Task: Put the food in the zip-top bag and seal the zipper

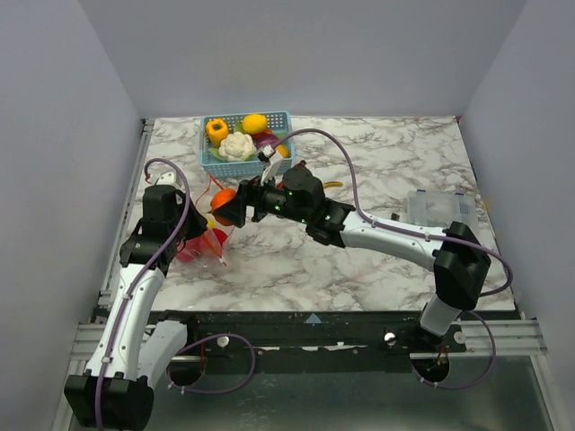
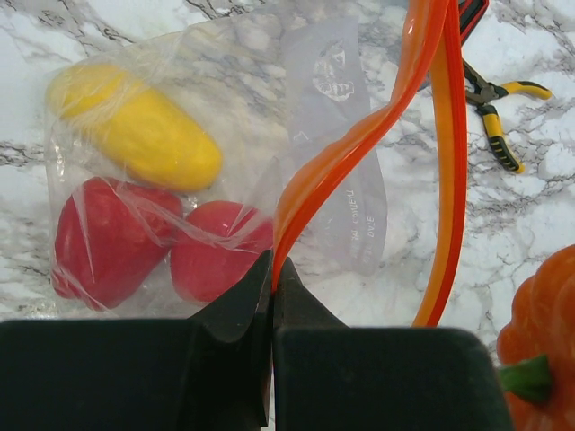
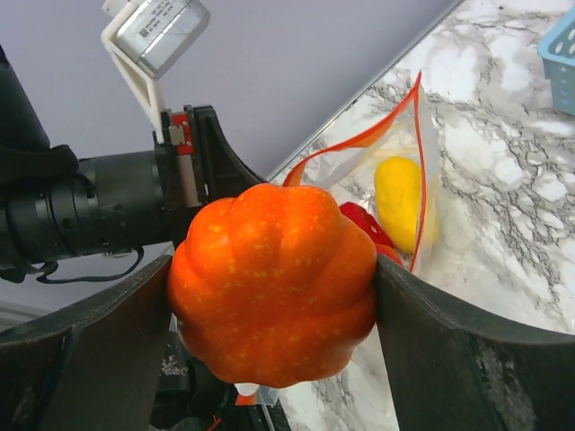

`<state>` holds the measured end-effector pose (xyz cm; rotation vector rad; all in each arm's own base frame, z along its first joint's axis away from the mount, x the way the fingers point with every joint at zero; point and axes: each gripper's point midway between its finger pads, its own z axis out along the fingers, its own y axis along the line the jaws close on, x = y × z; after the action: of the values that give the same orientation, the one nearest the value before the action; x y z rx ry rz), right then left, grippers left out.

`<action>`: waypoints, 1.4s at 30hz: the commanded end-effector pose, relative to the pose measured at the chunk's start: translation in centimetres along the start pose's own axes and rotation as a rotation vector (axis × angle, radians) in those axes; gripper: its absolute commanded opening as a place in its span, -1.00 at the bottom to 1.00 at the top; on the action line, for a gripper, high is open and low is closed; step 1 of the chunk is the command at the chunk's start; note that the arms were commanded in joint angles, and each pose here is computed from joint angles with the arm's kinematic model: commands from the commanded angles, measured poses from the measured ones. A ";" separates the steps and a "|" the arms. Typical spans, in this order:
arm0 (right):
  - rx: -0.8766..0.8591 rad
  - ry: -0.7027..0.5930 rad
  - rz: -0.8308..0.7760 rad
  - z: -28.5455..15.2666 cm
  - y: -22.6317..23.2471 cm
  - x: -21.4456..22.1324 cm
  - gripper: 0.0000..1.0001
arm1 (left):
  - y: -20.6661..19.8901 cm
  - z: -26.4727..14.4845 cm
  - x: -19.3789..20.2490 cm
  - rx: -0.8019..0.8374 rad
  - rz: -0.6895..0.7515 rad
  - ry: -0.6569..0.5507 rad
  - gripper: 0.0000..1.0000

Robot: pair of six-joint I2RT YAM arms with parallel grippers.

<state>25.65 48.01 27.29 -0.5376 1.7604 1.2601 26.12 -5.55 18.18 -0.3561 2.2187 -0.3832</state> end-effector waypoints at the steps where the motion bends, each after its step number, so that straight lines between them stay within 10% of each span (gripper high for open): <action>1: 0.067 -0.049 -0.040 1.1 -0.1 -1.5 -0.98 | -0.5 -0.8 -1.1 0.004 0.010 -0.035 -1.00; 15: 0.289 -0.078 0.013 4.3 -3.1 1.1 -0.66 | -0.1 -1.4 -1.8 0.000 0.062 -0.100 -1.00; 30: 0.311 -0.048 -0.057 4.7 -2.2 1.8 0.99 | -0.2 -1.2 -1.0 0.013 0.050 -0.057 -1.00; 42: 0.280 -0.079 -0.073 4.2 -0.5 -0.6 0.99 | 0.4 -2.0 -0.4 -0.013 0.081 -0.029 -1.00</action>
<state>27.97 51.77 24.75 -0.3920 1.8364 0.9608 25.37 -4.93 18.77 -0.3073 2.2014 -0.3368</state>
